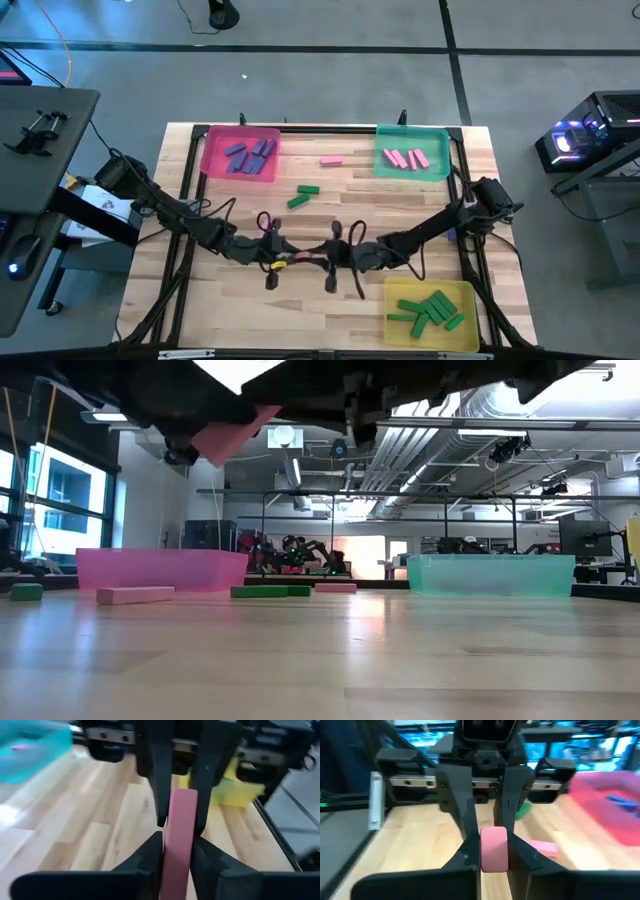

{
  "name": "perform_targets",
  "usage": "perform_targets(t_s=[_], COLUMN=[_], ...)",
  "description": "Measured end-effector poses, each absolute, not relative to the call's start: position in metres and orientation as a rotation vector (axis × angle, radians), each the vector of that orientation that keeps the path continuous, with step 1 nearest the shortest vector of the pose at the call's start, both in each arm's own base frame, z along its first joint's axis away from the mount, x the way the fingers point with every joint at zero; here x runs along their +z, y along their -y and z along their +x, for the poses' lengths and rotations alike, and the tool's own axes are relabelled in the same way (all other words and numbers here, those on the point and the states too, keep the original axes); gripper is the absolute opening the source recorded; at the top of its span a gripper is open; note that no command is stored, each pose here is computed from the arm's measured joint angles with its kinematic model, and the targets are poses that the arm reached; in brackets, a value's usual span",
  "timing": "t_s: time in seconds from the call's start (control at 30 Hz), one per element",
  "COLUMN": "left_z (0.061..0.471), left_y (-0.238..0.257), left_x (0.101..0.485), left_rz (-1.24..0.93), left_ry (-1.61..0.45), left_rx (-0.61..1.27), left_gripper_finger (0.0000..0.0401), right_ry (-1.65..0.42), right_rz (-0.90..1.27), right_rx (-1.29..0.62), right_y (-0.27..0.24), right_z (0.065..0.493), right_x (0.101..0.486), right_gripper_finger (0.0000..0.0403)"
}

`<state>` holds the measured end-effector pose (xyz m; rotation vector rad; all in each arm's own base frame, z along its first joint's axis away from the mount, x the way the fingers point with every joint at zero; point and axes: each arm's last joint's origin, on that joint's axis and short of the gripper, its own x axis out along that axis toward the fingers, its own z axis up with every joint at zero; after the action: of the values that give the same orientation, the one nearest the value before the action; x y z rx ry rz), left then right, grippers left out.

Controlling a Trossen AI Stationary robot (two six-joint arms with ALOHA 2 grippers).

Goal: Sort blocks
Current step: Put the pink block into the blue bin

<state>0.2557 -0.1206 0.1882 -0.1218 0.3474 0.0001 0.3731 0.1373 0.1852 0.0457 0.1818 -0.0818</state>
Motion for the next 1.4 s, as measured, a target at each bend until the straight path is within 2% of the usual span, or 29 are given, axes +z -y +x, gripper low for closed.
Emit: perform_targets(t_s=[0.23, 0.4, 0.53, 0.7, 0.97, 1.17, 1.4], left_z=[0.256, 0.26, 0.264, 0.27, 0.274, 0.274, 0.274], left_y=[0.116, 0.117, 0.119, 0.122, 0.124, 0.124, 0.124], left_x=[0.181, 0.168, 0.155, 0.144, 0.134, 0.134, 0.134], left_rz=[-0.108, -0.11, -0.1, -0.109, -0.116, -0.117, -0.116], left_ry=[-0.369, -0.4, -0.421, -0.405, -0.403, -0.402, -0.403], left_rx=[0.149, 0.171, 0.176, 0.173, 0.16, 0.158, 0.158], left_gripper_finger=[0.0145, 0.0177, 0.0183, 0.0184, 0.0184, 0.0184, 0.0184], right_ry=[-0.321, -0.432, -0.561, -0.801, -1.148, -1.221, -1.266], right_rz=[-0.014, -0.049, -0.023, 0.015, 0.155, 0.36, 0.442], right_rx=[-0.281, -0.522, -0.705, -0.945, -1.148, -1.194, -1.271], right_y=[-0.119, -0.083, -0.04, 0.021, 0.11, 0.152, 0.166], right_z=[0.35, 0.319, 0.294, 0.27, 0.224, 0.193, 0.169], right_x=[0.216, 0.246, 0.257, 0.246, 0.221, 0.21, 0.196], right_gripper_finger=[0.003, 0.003, 0.003, 0.003, 0.003, 0.0034, 0.0062])
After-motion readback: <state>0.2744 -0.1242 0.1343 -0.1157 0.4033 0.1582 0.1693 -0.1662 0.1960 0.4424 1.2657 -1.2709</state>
